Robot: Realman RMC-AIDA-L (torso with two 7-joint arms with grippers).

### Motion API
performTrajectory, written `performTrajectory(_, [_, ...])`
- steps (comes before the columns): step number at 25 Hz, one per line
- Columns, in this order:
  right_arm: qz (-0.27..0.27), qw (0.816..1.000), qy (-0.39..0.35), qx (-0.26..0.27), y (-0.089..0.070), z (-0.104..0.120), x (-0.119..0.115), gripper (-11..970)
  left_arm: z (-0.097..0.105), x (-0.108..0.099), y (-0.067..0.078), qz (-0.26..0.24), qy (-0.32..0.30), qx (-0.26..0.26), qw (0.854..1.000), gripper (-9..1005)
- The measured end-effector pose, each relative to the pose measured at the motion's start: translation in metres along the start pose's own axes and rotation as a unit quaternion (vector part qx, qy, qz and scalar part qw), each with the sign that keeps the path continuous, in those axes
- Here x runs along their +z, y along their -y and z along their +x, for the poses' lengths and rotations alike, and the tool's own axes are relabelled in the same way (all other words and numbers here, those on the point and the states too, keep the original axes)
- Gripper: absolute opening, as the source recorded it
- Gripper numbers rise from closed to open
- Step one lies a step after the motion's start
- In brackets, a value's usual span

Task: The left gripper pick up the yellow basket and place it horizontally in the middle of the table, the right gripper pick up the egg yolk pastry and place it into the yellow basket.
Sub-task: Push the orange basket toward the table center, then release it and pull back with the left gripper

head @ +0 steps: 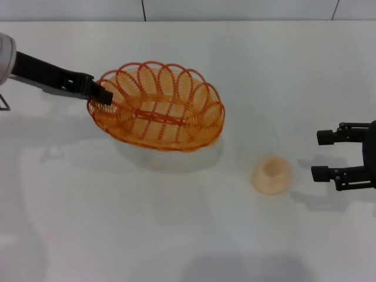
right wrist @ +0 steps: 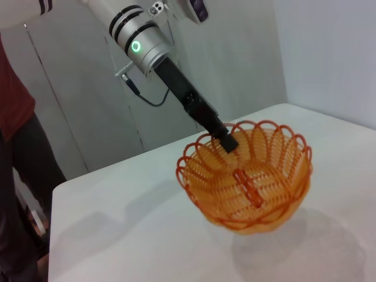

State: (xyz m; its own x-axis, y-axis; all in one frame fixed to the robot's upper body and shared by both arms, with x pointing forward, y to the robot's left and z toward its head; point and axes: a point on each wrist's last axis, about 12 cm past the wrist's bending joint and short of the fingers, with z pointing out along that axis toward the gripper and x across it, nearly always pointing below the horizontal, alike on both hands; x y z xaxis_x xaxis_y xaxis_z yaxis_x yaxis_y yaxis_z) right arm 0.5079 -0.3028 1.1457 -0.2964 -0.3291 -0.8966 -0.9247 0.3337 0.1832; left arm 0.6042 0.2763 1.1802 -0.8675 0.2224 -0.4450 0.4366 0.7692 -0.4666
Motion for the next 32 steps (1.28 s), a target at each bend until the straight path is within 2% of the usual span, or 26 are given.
performTrajectory(13, [-0.006, 1.0, 0.0, 0.005, -0.001, 0.003, 0.002, 766, 0.014, 0.031, -0.009, 0.013, -0.025, -0.062, 0.998, 90])
performTrajectory(22, [-0.009, 1.0, -0.001, 0.007, -0.001, 0.003, 0.003, 765, 0.02, 0.045, -0.015, 0.015, -0.02, -0.077, 0.997, 91])
performTrajectory(32, [-0.015, 1.0, 0.001, 0.005, 0.0, 0.004, 0.006, 765, 0.021, 0.058, -0.012, 0.02, -0.023, -0.079, 0.996, 90])
